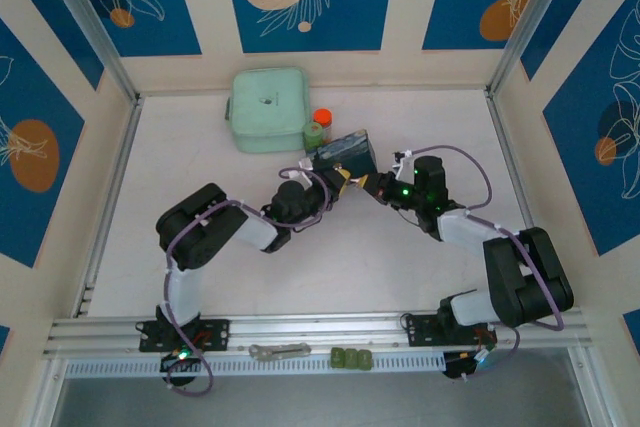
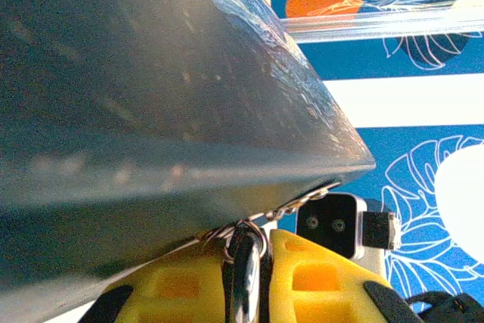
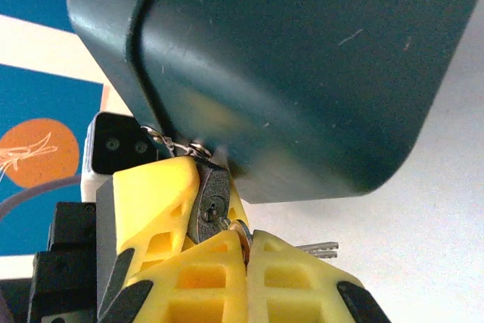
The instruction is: Unlock a padlock with a key
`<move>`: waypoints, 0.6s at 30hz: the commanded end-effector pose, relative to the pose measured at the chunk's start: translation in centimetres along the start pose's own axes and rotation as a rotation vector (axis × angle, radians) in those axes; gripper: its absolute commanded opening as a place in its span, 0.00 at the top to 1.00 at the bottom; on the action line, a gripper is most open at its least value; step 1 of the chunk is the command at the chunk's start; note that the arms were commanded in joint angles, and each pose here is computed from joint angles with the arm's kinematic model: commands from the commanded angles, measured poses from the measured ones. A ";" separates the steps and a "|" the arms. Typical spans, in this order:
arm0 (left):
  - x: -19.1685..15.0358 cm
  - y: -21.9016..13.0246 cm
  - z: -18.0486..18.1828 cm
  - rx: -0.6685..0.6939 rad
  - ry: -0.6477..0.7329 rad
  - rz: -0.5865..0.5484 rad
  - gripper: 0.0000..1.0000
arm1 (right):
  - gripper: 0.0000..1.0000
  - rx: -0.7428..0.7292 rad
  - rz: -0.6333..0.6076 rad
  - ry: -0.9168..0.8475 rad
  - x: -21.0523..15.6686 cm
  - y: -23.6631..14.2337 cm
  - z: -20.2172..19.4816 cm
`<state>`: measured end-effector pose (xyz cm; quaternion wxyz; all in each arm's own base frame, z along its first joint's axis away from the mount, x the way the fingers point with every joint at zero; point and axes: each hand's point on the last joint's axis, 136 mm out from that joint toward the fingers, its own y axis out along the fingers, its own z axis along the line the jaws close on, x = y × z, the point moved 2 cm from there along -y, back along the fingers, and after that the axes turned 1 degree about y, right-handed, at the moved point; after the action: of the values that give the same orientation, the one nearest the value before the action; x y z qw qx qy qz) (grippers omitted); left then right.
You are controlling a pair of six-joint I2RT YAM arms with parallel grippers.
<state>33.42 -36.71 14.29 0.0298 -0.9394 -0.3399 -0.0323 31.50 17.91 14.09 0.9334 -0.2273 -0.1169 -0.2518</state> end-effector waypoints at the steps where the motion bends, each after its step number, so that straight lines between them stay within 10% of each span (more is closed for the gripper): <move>1: -7.9 -1.7 -6.6 -0.244 0.055 0.393 1.00 | 1.00 0.154 0.101 -0.126 -0.7 0.0 4.0; 18: -9.1 -1.4 -8.2 -0.309 0.093 0.501 1.00 | 1.00 0.060 0.068 -0.029 -1.0 2.3 2.3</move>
<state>33.16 -36.59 14.27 0.0286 -0.9559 -0.2901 -0.0351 31.69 18.16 13.76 0.9389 -0.2308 -0.0958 -0.2365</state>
